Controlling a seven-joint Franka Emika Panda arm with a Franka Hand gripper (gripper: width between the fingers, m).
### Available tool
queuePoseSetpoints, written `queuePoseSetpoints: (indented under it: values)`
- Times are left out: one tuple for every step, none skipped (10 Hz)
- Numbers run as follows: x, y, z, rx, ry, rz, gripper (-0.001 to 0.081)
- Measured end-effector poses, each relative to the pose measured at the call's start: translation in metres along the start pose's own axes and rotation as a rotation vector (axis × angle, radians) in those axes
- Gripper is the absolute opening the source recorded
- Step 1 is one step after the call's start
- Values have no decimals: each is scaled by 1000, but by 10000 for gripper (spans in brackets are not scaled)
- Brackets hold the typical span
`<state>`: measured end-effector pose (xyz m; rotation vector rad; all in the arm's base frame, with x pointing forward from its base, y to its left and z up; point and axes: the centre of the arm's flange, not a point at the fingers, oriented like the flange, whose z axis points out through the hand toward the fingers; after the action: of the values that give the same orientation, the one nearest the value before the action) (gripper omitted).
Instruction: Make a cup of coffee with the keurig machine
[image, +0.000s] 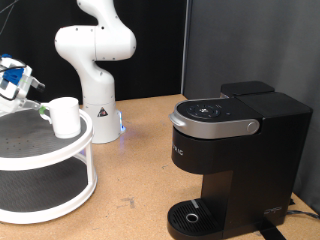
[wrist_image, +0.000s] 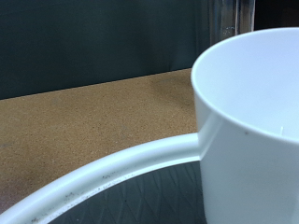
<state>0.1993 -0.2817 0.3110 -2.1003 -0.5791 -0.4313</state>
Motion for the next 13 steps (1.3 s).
queuePoseSetpoints:
  values:
    - [-1,0,2,3,6,-1,801]
    - [-2,0,3,6,10,0,806]
    - [-3,0,4,8,11,1,806]
    - [-4,-1,4,14,14,-4,806]
    - [-5,-4,4,27,28,-22,808]
    - [-5,-7,2,46,50,-44,808]
    - [-4,-12,-2,68,72,-64,808]
    - [-3,-19,-8,91,89,-79,808]
    - [-2,-24,-16,100,109,-95,808]
    - [0,-28,-23,88,137,-109,808]
    - [2,-29,-28,62,165,-115,808]
    - [6,-28,-32,22,192,-116,808]
    - [12,-25,-35,-23,226,-114,808]
